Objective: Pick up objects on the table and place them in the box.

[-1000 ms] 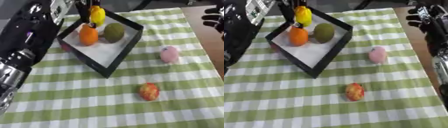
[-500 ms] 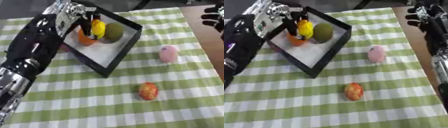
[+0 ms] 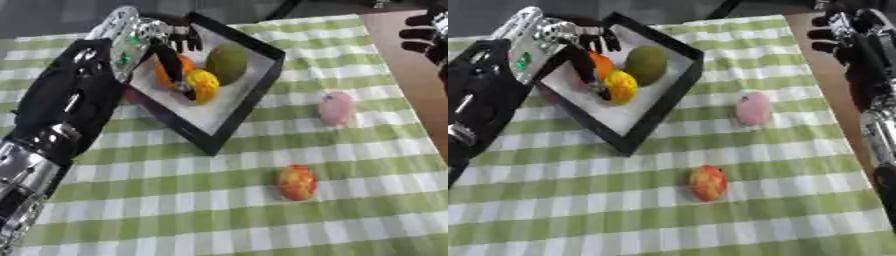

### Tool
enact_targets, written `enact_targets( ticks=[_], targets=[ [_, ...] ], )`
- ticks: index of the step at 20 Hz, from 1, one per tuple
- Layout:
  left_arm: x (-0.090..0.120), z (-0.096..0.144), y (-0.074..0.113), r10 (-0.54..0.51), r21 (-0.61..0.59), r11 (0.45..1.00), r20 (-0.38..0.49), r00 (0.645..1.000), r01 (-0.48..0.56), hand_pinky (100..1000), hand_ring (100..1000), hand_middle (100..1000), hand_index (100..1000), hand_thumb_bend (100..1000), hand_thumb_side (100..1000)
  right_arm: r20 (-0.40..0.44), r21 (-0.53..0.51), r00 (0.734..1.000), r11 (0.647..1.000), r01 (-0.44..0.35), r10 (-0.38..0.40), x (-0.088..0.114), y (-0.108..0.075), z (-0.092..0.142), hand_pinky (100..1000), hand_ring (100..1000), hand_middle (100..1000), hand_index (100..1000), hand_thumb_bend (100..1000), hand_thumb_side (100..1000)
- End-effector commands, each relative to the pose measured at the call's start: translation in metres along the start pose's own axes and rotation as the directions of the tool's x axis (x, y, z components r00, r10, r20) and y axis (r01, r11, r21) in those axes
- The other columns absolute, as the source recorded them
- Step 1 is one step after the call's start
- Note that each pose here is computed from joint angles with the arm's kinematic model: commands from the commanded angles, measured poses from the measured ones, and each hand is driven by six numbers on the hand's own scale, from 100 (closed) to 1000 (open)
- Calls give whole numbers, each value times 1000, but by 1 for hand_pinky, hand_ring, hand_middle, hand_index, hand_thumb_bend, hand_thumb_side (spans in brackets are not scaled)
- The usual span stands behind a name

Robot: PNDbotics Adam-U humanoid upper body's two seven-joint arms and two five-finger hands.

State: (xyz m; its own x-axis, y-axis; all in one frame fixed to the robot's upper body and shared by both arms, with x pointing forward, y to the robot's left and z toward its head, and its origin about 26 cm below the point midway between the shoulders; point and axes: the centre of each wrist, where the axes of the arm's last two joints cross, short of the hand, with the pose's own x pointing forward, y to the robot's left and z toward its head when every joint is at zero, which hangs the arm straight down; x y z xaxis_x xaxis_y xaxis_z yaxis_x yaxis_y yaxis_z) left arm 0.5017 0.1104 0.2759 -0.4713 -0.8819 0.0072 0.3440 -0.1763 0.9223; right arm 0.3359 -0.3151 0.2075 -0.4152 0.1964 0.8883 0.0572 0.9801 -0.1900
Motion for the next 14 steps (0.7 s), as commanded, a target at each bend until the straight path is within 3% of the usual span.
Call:
enact_targets(
  ticks=[1,8,14],
  targets=[
    [-7,20,25,-20,65,998,-5,1000,20,820,805,789,867,789,213,12,-8,1000,1000,-25,25,6,-7,-2,796,741,685,895,100,606],
    [-20,58,49,21,242,970,9,1000,-22,800,774,753,838,671,133,15,-10,999,999,-41,41,7,-11,-1,797,743,686,895,100,589],
    [-62,117,64,103,478,875,-31,994,-76,792,756,746,841,612,158,26,-4,997,997,-79,79,11,-17,-2,798,749,693,897,100,565]
  ],
)
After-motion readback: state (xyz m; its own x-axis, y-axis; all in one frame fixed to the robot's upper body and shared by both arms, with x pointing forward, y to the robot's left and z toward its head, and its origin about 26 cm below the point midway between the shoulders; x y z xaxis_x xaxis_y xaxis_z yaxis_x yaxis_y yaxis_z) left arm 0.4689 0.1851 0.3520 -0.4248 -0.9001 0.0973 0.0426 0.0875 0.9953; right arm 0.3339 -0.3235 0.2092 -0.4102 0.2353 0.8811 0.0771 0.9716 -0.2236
